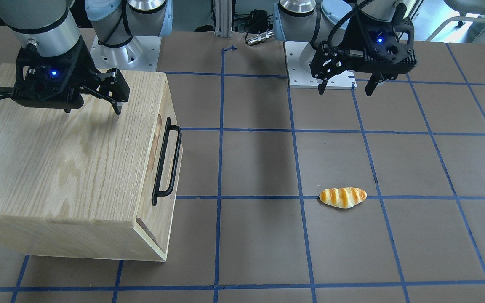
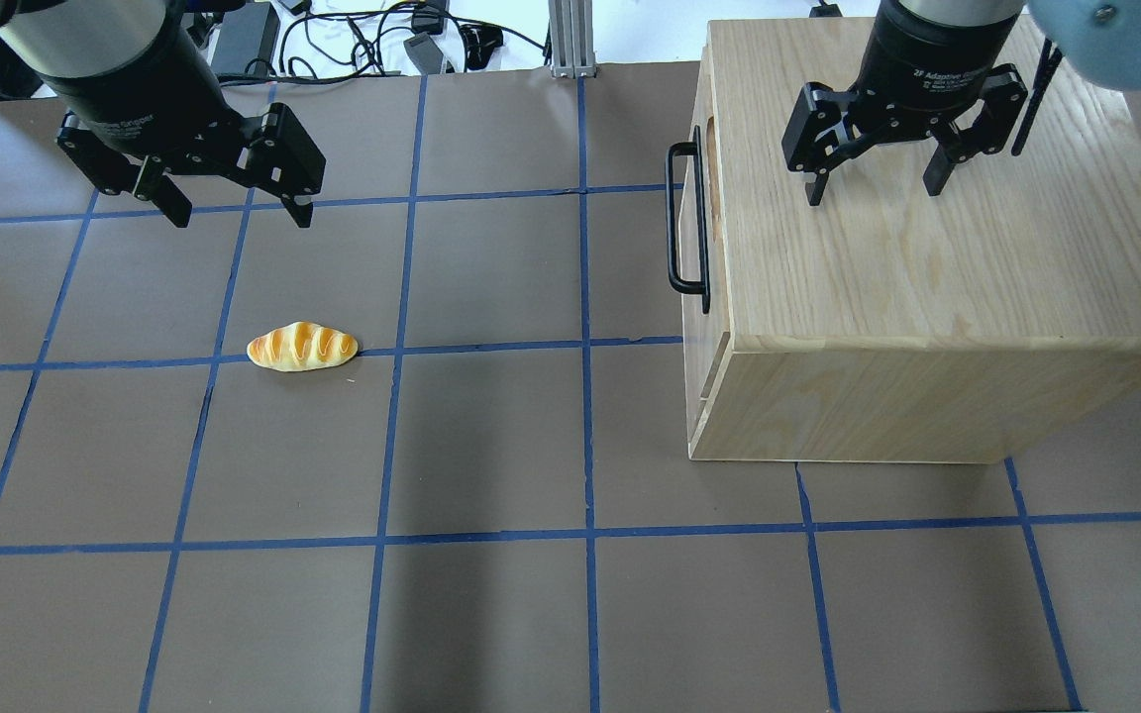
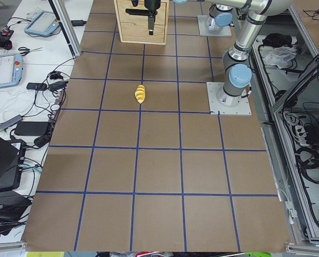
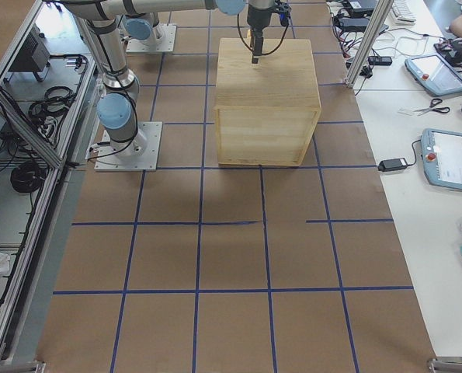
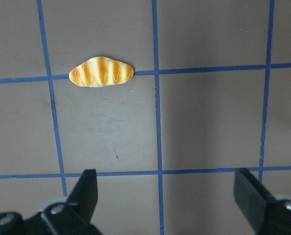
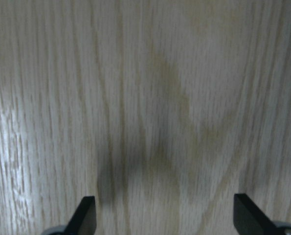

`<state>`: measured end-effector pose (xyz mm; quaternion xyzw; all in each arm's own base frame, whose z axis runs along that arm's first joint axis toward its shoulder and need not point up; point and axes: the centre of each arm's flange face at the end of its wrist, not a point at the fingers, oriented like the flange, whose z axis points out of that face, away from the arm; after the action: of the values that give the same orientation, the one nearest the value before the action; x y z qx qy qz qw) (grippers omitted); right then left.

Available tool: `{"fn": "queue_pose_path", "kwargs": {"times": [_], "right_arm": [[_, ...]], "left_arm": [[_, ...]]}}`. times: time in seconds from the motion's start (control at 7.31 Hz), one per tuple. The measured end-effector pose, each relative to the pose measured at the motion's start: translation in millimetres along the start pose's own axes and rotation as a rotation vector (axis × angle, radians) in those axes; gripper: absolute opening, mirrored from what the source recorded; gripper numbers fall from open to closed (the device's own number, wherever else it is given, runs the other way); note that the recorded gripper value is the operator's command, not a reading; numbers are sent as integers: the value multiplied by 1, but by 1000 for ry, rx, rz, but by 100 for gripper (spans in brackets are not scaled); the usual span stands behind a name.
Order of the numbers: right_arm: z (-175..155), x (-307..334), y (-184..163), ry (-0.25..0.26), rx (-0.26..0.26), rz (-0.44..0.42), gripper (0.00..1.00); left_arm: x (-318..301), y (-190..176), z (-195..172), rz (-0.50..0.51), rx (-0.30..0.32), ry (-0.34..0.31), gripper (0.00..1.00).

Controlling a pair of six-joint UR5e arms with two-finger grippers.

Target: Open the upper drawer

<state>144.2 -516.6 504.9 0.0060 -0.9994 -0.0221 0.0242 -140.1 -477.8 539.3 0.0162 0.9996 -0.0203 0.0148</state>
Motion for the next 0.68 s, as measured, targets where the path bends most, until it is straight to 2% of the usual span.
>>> {"fn": "queue_pose_path", "kwargs": {"times": [0.68], "right_arm": [[0,0,0,0,0,-1,100]], "left_arm": [[0,3,8,-14,-6,2,100]]}}
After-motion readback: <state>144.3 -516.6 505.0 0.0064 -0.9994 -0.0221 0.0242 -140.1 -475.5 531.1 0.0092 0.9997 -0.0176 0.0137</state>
